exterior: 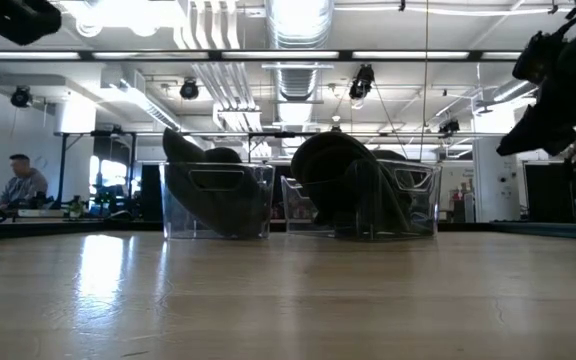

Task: Pick & Place hat
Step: Return to Home Position

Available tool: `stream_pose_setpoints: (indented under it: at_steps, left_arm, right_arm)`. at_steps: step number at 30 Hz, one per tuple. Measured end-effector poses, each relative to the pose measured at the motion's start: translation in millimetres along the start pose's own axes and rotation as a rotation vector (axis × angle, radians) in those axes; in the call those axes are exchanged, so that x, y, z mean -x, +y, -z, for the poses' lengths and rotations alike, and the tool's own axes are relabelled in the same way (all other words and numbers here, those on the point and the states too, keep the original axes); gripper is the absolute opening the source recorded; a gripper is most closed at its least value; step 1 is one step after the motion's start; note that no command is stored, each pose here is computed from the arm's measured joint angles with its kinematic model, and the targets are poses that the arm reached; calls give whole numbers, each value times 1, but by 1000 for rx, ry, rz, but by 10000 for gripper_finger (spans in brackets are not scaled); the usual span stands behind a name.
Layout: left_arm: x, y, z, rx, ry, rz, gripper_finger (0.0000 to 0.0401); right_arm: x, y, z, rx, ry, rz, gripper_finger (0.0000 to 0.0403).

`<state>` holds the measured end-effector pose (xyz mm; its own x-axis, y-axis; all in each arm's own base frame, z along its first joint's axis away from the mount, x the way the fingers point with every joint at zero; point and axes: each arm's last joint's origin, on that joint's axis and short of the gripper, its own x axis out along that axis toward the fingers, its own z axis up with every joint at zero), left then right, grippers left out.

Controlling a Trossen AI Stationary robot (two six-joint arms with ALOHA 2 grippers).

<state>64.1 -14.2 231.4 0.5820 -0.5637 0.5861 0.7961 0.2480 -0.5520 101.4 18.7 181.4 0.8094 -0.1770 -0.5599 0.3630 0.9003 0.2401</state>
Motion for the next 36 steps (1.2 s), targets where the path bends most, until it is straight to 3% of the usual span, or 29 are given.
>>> stream_pose_setpoints:
  at_steps: [3,6,8,14,16,19,22,25,31,36]
  left_arm:
    - [0,-5,-1,50,11,51,140]
    - [0,-3,-2,-16,-46,22,140]
    - [0,-2,-2,-179,-44,12,140]
    - [0,8,4,-901,86,-23,140]
    - [1,18,7,-997,134,-108,140]
    - [6,36,8,-1006,121,-413,140]
    - [13,45,4,-926,-24,-734,140]
    - [18,51,4,-865,-104,-922,140]
    - [27,64,14,-830,65,-1034,140]
    - [29,65,16,-838,107,-1052,140]
  right_arm:
    - [4,2,-6,-9,-16,-11,118]
    - [6,4,-10,-16,-30,-20,118]
    - [8,4,-13,-20,-36,-25,118]
    - [11,6,-17,-26,-48,-33,118]
    - [11,6,-17,-27,-49,-34,118]
    - [10,5,-16,-25,-46,-32,118]
    - [10,5,-15,-23,-43,-29,118]
    - [9,5,-15,-22,-41,-28,118]
    - [9,5,-14,-22,-41,-27,118]
    - [9,5,-14,-22,-41,-27,118]
